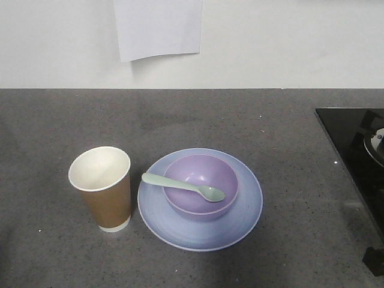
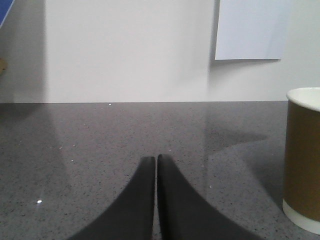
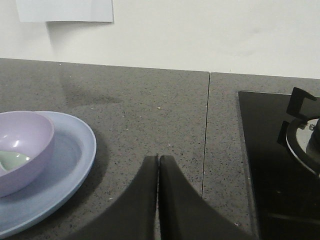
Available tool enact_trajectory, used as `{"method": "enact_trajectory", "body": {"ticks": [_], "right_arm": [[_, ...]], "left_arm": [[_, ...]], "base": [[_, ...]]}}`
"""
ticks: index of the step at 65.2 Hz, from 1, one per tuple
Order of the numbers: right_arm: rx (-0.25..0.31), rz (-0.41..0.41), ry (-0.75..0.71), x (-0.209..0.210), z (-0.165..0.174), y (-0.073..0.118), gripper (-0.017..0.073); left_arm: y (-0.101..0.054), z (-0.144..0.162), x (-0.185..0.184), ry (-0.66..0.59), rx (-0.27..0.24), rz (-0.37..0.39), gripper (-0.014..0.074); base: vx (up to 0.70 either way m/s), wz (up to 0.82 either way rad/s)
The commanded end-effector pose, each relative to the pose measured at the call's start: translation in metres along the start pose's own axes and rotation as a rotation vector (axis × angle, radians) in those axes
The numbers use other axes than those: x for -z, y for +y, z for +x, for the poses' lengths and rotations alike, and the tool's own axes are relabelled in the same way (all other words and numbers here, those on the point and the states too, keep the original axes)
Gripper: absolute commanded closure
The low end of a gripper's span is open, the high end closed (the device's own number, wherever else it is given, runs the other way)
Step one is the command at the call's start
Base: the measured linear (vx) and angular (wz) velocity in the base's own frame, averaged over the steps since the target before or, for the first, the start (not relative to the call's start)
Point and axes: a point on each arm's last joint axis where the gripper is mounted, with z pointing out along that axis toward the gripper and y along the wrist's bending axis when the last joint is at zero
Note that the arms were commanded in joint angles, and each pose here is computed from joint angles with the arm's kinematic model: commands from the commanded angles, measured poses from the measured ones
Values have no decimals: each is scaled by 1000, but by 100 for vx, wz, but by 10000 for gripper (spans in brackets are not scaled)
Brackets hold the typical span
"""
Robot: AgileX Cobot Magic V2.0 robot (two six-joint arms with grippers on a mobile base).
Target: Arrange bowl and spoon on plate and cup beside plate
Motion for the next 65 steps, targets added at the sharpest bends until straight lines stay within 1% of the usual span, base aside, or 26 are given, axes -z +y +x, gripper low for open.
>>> {"method": "enact_trajectory", "body": {"ticks": [1,20,23,34,38,41,47,51,59,65], "right_arm": [[-3,31,-88,1,-15,-3,564],[-3,32,-86,1,-13,-3,564],[12,33,-79,1,-9,-3,564],[18,29,-9,1,27,-1,564],[18,29,-3,3,39,0,564],[30,32,-7,6,46,0,564],[55,62,-27,11,57,-1,564],[59,87,-37,13,63,-2,564],[43,140,-88,20,74,-4,564],[15,178,-119,23,80,-5,564]], "left_arm": [[0,4,-2,-33,13,7,600],[0,4,-2,-33,13,7,600],[0,4,-2,-33,13,7,600],[0,4,-2,-33,13,7,600],[0,4,-2,-33,13,7,600],[0,4,-2,-33,13,7,600],[0,4,-2,-33,13,7,600],[0,4,-2,-33,13,7,600],[0,4,-2,-33,13,7,600],[0,4,-2,-33,13,7,600]], "base": [[0,0],[0,0],[0,0],[0,0],[0,0],[0,0],[0,0],[0,0],[0,0],[0,0]]}}
